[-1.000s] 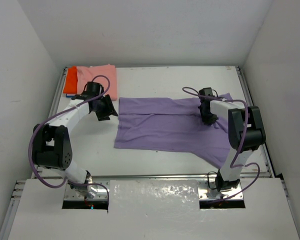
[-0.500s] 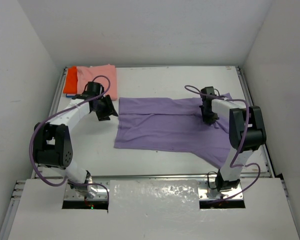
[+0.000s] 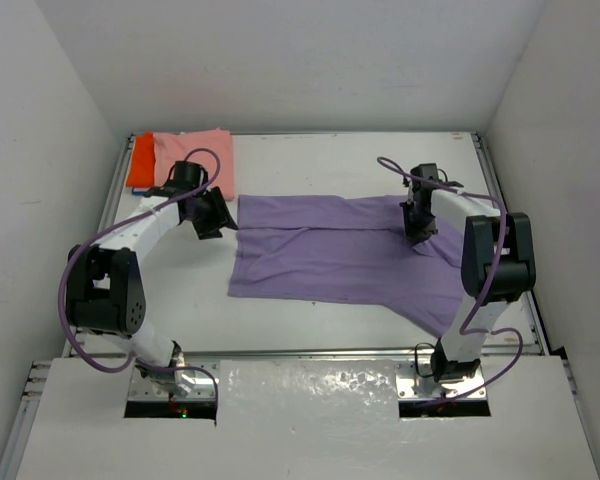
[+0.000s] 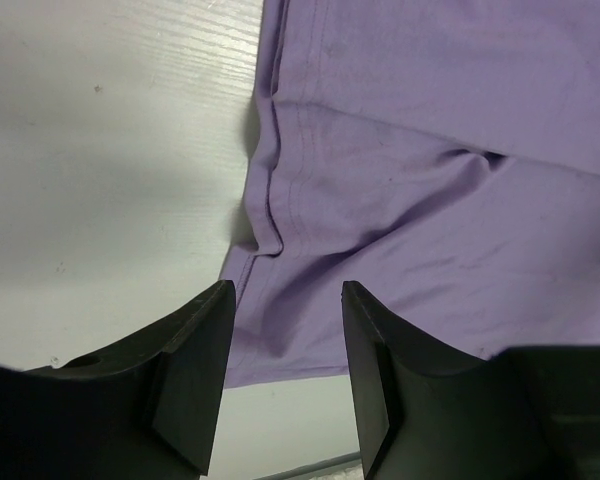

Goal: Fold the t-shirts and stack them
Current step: Fold the flattened tshirt in 1/3 of the way

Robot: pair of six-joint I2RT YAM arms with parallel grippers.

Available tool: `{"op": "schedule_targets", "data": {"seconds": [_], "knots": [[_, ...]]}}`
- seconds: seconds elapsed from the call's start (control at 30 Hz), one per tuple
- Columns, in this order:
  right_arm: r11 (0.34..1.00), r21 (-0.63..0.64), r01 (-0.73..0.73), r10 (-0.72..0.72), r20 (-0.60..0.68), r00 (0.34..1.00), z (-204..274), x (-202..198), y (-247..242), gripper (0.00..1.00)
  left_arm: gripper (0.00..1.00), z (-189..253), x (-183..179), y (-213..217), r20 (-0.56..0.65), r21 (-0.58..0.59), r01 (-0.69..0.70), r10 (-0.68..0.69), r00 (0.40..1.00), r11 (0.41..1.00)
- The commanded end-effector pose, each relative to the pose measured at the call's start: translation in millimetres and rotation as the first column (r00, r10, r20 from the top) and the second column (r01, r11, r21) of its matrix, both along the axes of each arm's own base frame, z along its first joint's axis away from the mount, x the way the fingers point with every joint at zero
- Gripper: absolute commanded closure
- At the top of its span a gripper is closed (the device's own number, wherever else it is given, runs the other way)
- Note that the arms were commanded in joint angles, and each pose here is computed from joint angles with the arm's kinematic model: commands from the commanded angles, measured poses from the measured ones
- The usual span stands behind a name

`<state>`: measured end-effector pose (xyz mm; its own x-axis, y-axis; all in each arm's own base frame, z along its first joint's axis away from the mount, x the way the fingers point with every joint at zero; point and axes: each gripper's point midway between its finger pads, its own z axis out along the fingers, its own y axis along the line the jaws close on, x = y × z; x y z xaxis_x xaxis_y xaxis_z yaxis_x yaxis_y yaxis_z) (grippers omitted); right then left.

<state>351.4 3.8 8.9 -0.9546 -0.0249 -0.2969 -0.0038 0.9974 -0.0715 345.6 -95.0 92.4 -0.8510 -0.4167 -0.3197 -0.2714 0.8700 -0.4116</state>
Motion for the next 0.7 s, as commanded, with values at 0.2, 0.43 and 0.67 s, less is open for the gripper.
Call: {"op": "schedule_targets", "data": {"seconds": [0.2, 0.43, 0.67], "knots": [[0.995, 0.102, -0.017, 0.015, 0.019, 1.000, 22.8, -5.8, 19.2, 1.00, 0.55, 28.7, 20.4, -1.5, 0.090, -0.026, 0.007, -0.005, 0.996, 1.000], [0.994, 0.105, -0.013, 0.008, 0.054, 0.999, 35.7, -3.8, 16.0, 1.00, 0.55, 34.1, 23.5, -4.0, 0.099, -0.039, 0.011, -0.007, 0.995, 0.999], [0.984, 0.172, -0.039, 0.043, -0.017, 0.999, 26.7, -13.2, 28.5, 1.00, 0.55, 34.3, 22.9, -4.1, 0.100, -0.039, 0.013, -0.009, 0.995, 0.999]]}}
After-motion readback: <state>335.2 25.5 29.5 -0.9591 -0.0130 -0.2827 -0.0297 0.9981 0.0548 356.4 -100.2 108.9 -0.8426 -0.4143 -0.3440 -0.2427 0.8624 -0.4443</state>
